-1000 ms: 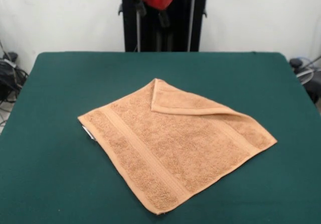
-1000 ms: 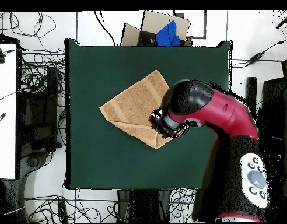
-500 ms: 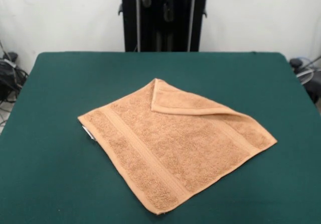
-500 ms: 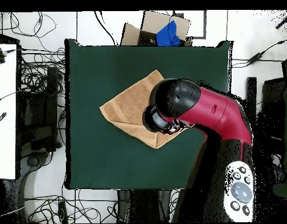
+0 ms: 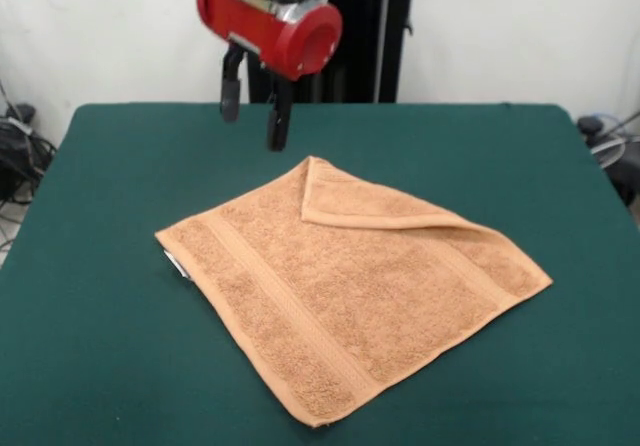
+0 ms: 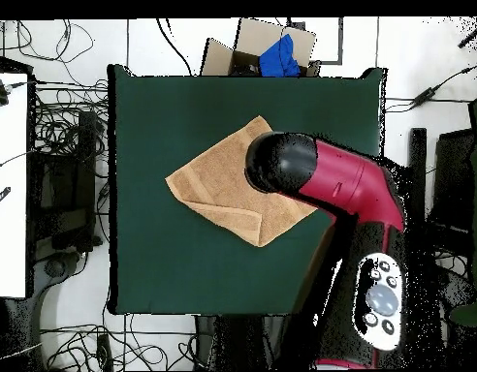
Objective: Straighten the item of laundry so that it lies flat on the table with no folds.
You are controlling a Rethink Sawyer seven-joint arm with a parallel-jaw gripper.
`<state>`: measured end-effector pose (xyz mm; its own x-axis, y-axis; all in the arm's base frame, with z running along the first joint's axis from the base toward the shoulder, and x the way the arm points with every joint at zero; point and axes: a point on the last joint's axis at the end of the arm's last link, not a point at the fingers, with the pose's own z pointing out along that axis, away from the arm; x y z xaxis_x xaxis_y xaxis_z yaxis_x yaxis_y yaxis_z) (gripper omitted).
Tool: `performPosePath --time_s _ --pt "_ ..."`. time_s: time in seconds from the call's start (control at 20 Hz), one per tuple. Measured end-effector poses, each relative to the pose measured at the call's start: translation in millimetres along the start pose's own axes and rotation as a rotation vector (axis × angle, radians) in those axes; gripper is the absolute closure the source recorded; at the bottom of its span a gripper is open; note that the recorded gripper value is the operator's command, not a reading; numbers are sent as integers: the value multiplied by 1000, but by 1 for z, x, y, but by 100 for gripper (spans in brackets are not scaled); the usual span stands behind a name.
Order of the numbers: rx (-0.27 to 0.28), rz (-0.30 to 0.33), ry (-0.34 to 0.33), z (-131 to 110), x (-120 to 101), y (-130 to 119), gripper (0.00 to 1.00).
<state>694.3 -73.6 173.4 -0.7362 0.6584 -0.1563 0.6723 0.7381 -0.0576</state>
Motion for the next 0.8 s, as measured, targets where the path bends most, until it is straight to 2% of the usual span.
performPosePath --time_s 0.25,0.6,0.8 --pt "-8 -14 -67 11 -11 9 0" --pt "6 -54 -85 19 -3 32 0" --pt "-11 -61 -83 21 4 54 0"
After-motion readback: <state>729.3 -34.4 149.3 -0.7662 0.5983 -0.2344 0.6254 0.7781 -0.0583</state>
